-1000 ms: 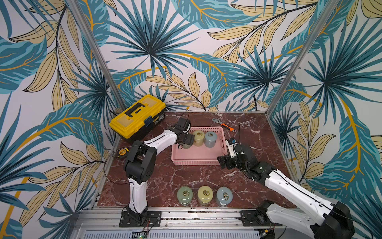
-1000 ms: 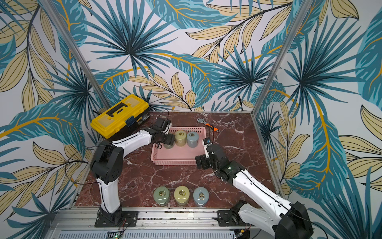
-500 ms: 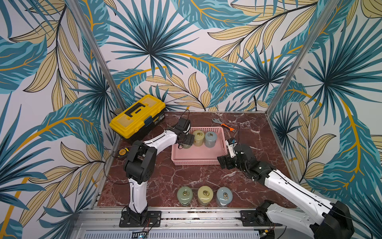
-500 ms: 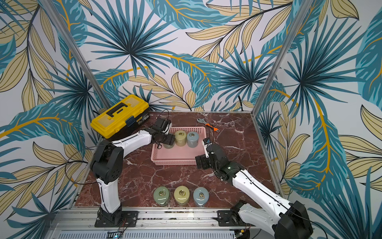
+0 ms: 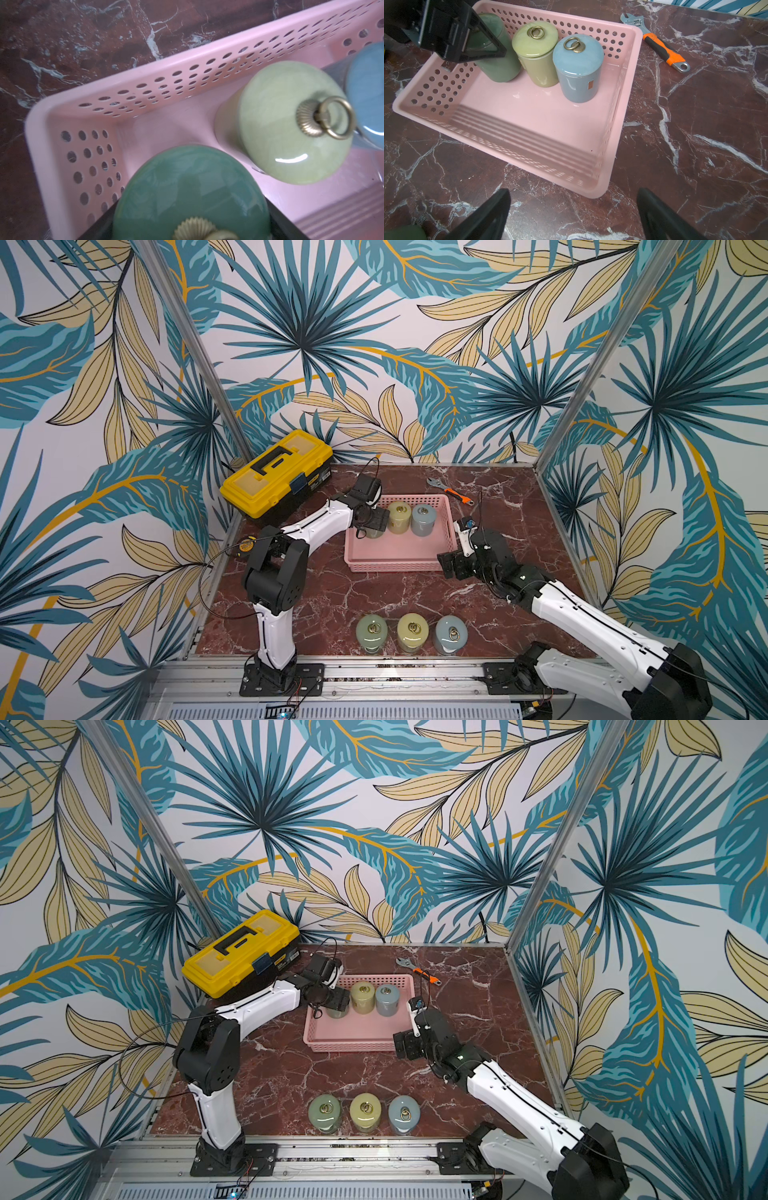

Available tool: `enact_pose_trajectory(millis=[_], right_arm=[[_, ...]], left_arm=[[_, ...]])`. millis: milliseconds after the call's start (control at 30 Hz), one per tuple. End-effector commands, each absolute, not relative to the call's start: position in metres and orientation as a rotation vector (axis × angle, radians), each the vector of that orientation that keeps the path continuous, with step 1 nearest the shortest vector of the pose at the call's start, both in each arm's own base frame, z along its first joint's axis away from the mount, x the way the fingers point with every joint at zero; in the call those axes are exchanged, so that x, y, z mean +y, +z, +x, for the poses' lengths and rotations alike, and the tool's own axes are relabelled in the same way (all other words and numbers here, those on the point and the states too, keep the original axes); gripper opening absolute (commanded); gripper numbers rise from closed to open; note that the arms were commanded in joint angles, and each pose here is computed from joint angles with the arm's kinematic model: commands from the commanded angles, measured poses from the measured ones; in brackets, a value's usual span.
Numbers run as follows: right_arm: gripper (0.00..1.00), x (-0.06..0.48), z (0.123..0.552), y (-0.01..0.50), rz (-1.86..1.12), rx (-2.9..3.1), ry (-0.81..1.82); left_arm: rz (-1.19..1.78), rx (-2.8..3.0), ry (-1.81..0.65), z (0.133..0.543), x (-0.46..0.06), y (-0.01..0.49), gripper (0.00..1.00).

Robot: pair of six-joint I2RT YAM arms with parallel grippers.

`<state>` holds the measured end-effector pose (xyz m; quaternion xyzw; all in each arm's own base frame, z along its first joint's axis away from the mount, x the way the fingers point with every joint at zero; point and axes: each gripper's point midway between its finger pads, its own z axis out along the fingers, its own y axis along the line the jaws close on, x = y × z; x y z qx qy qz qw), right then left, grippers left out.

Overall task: Take the tea canister out of the basket
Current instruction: Pick up the tea canister from the basket.

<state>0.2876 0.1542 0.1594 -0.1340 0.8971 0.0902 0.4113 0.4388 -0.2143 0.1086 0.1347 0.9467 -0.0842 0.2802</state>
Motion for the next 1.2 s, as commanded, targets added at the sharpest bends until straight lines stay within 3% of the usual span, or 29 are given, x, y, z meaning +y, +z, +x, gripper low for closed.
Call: enact_pose_trajectory(millis=[0, 567, 1167], right_arm=[[0.99, 0.149, 0.288, 0.152, -0.334, 2.26, 0.196], [0.99, 0.144, 0.288, 0.156, -0.313, 2.239, 0.175], [0.99, 0.136, 0.289, 0.161, -0.265, 2.187, 0.153]], left_arm=[[0.341, 2.397, -0.281, 0.446, -0.22, 0.167, 0.47], [0.329, 2.349, -0.29, 0.417, -0.211, 0.207, 0.46], [0.433, 2.288, -0.388, 0.33, -0.21, 0.235, 0.45]])
